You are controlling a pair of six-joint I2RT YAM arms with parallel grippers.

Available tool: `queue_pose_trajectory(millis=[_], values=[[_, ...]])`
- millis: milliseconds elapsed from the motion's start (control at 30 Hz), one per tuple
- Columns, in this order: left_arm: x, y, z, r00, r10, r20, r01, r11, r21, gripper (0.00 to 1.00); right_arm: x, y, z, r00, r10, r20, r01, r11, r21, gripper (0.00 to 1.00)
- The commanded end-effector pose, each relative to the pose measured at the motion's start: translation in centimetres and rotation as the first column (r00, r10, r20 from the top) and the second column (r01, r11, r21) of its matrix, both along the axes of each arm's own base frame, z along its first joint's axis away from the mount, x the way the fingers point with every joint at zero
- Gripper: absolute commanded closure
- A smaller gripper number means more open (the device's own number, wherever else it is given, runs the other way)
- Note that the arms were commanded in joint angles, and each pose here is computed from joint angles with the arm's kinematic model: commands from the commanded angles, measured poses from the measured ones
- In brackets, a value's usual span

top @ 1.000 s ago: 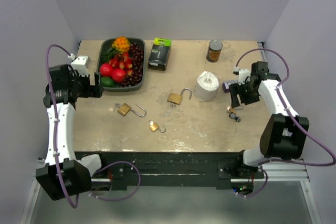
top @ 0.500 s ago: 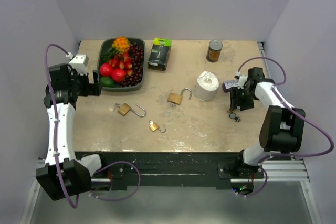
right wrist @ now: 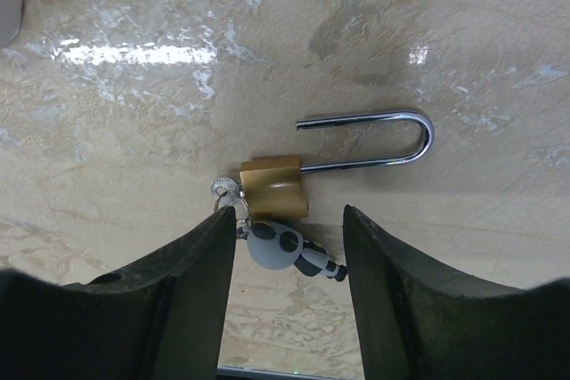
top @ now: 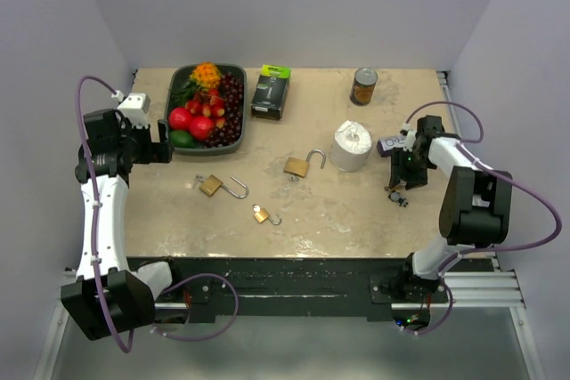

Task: Lock with the key
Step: Pick up the lock from the center of the board.

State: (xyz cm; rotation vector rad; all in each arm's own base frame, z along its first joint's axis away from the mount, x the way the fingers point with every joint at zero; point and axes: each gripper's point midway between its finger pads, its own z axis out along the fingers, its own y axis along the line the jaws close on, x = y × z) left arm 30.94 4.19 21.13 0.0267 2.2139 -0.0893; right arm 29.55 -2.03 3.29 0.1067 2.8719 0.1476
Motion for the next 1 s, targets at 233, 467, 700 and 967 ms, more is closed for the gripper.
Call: queue_pose_trajectory(millis=[233, 467, 700, 967], values=[[0.5, 0.1, 1.1, 0.999, 0.017, 0.049, -0.018, 1.000, 0.006, 0.01, 1.7, -1.0, -0.5, 0.999, -0.046, -0.003, 0.046, 0.998, -0.038, 0.49], [0.6, 0.1, 0.8, 0.999, 0.023, 0.041, -0.023, 1.000, 0.000, 0.01, 1.9, -1.1, -1.0, 0.999, -0.036, -0.022, 0.035, 0.999, -0.038, 0.48], [0.8, 0.3, 0.7, 0.999, 0.025, 0.037, -0.025, 1.000, 0.001, 0.01, 1.5, -0.4, -1.1, 0.999, 0.003, -0.035, -0.004, 1.000, -0.006, 0.37], [0.9, 0.2, 0.5, 0.999, 0.026, 0.035, -0.025, 1.000, -0.009, 0.01, 1.6, -0.4, -0.5, 1.000, 0.010, -0.013, -0.010, 1.000, -0.006, 0.46]])
